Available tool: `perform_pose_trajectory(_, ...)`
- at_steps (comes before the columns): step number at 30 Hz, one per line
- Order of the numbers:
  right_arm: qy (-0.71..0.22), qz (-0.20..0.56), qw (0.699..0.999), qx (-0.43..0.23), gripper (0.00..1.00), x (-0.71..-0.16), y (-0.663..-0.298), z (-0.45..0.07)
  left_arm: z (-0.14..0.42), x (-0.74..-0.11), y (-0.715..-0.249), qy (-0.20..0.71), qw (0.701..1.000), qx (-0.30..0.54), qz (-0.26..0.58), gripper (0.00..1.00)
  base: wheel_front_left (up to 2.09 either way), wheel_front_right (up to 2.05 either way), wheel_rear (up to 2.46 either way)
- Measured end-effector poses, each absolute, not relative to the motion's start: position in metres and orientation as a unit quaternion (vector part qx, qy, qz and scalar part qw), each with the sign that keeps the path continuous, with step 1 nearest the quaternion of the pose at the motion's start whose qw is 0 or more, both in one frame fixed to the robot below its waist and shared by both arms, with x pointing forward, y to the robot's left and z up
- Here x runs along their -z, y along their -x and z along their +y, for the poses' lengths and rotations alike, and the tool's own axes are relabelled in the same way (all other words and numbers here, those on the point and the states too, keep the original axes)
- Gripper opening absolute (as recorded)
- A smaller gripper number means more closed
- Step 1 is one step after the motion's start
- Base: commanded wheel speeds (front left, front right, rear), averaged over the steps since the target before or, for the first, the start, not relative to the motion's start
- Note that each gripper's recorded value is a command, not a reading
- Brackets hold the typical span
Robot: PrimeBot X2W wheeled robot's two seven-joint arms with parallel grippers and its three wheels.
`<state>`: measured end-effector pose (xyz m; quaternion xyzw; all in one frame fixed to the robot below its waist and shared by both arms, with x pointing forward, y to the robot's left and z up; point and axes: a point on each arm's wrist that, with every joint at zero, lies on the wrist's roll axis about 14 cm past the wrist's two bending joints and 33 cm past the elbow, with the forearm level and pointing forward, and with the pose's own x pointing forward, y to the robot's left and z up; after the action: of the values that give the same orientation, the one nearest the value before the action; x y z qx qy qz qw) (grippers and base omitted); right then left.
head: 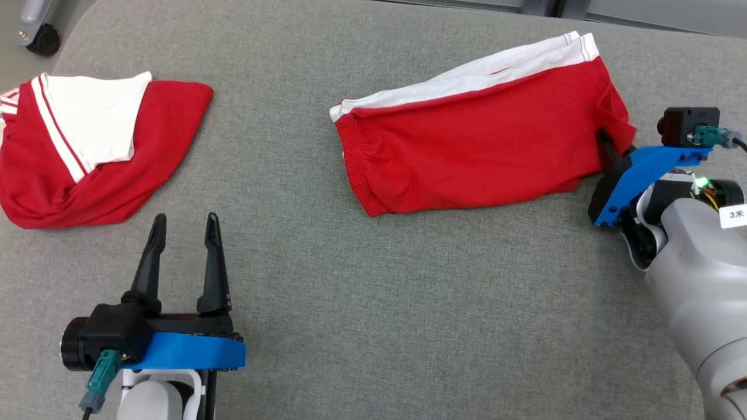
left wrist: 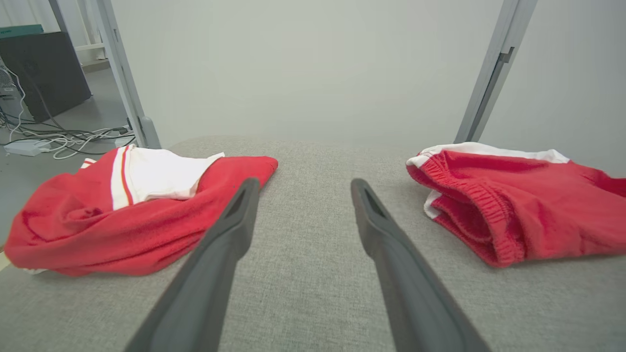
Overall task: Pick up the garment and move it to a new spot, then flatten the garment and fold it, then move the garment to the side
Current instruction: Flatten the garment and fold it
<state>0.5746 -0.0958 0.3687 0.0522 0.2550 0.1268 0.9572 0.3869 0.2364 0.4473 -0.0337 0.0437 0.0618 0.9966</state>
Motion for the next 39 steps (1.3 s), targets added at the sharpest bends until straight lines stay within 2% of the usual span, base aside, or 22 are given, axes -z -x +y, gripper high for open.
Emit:
perform_pose_trajectory(9,-0.096,0.213,0.966,-0.108,0.00,-0.391,-0.561,-0.106,0.224,-0.453,-0.387,0.026,0.998,-0.043,0.037,1.00,0.00,0.00,0.00)
perform_pose_trajectory(15,-0.137,0.189,0.971,-0.052,0.00,-0.398,-0.520,-0.155,0.214,-0.454,-0.374,0.028,0.998,-0.030,0.037,1.00,0.00,0.00,0.00)
perform_pose_trajectory(27,-0.145,0.177,0.972,0.054,0.00,-0.396,-0.451,-0.260,0.198,-0.463,-0.377,0.033,0.999,-0.002,0.022,1.00,0.00,0.00,0.00)
perform_pose_trajectory(34,-0.145,0.156,0.976,0.036,0.00,-0.409,-0.462,-0.249,0.195,-0.460,-0.382,0.033,0.999,0.002,0.025,1.00,0.00,0.00,0.00)
perform_pose_trajectory(38,-0.143,0.113,0.983,-0.002,0.00,-0.438,-0.480,-0.227,0.195,-0.465,-0.380,0.034,0.999,0.002,0.018,1.00,0.00,0.00,0.00)
perform_pose_trajectory(39,-0.149,0.089,0.984,-0.027,0.00,-0.454,-0.487,-0.208,0.196,-0.468,-0.379,0.034,0.999,0.001,0.014,1.00,0.00,0.00,0.00)
